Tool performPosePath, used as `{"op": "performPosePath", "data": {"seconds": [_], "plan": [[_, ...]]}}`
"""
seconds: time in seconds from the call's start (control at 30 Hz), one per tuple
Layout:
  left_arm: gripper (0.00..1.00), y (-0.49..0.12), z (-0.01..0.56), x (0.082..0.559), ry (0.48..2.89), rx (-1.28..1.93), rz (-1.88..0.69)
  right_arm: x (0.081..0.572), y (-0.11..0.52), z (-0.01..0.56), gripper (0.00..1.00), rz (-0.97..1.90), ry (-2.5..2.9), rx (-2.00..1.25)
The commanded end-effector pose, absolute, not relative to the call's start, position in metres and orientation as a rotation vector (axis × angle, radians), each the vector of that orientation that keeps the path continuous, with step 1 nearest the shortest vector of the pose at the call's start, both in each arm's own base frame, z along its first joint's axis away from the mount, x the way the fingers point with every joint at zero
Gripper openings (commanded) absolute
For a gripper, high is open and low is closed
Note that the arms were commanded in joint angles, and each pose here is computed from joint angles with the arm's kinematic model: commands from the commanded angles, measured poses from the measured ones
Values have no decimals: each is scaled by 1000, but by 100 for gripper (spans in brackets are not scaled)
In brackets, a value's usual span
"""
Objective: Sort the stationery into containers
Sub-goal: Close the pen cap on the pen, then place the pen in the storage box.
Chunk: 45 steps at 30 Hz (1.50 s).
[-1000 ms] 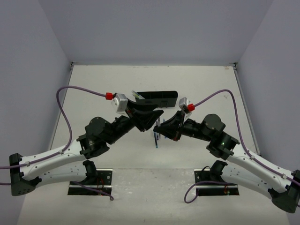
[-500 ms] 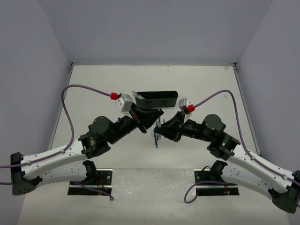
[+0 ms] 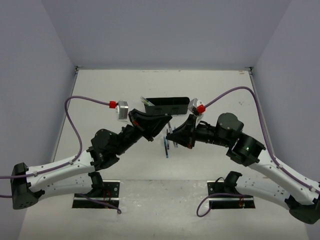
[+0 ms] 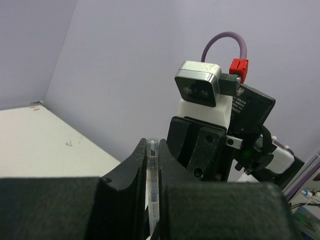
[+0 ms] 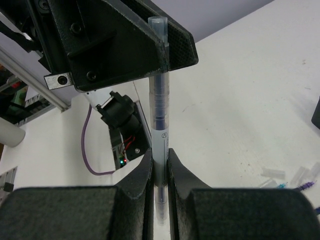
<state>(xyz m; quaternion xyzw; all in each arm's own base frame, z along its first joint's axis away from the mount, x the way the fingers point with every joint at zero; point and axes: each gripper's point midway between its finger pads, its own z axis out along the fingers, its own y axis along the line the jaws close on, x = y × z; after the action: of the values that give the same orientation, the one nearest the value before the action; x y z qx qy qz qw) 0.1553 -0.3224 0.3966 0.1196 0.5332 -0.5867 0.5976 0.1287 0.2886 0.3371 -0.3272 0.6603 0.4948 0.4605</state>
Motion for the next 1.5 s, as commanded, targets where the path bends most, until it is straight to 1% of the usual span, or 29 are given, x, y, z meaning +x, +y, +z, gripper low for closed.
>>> {"op": "performPosePath", "data": {"seconds": [0.0, 0.13, 0.2, 0.3, 0.33, 0.37, 0.4, 0.43, 0.47, 0.5, 0.57, 0.63, 0.67, 0.83, 0.87, 0.93, 1.0, 1.17, 1.27, 1.47], "plan": [[0, -354, 280, 127, 1577, 505, -1380, 154, 269, 496, 0, 1149, 1205, -593], [0, -364, 271, 106, 1594, 562, -1418, 177, 276, 493, 0, 1135, 1280, -544], [0, -364, 269, 106, 1607, 554, -1410, 182, 279, 486, 0, 1126, 1305, -550], [0, -343, 263, 140, 1687, 391, -1203, 185, 287, 446, 1, 1099, 1377, -615], [0, -331, 273, 160, 1702, 286, -1100, 188, 286, 427, 23, 1071, 1413, -616], [0, -315, 280, 181, 1709, 176, -980, 192, 286, 404, 42, 1048, 1458, -618], [0, -294, 285, 202, 1708, 63, -846, 195, 286, 378, 58, 1027, 1510, -620], [0, -280, 292, 216, 1702, -4, -754, 199, 283, 363, 69, 1003, 1544, -598], [0, -268, 299, 228, 1694, -51, -679, 203, 278, 352, 78, 976, 1570, -567], [0, -258, 307, 239, 1674, -93, -611, 206, 273, 336, 84, 944, 1603, -537], [0, -240, 321, 261, 1622, -172, -481, 213, 260, 299, 94, 871, 1679, -483], [0, -233, 337, 283, 1586, -193, -411, 220, 237, 288, 97, 789, 1698, -361], [0, -230, 335, 301, 1593, -202, -381, 218, 232, 279, 98, 775, 1707, -345], [0, -209, 338, 366, 1520, -277, -272, 210, 211, 274, 99, 764, 1695, -285], [0, -213, 343, 372, 1485, -295, -301, 209, 210, 271, 99, 761, 1703, -286], [0, -207, 335, 398, 1428, -319, -317, 203, 207, 271, 99, 788, 1705, -270], [0, -215, 332, 415, 1371, -309, -367, 197, 206, 267, 99, 811, 1710, -271], [0, -219, 325, 436, 1267, -314, -387, 185, 202, 256, 99, 853, 1718, -274], [0, -219, 311, 443, 1246, -302, -372, 179, 194, 260, 99, 862, 1696, -265], [0, -222, 267, 459, 1294, -316, -329, 169, 187, 269, 99, 889, 1658, -267]]}}
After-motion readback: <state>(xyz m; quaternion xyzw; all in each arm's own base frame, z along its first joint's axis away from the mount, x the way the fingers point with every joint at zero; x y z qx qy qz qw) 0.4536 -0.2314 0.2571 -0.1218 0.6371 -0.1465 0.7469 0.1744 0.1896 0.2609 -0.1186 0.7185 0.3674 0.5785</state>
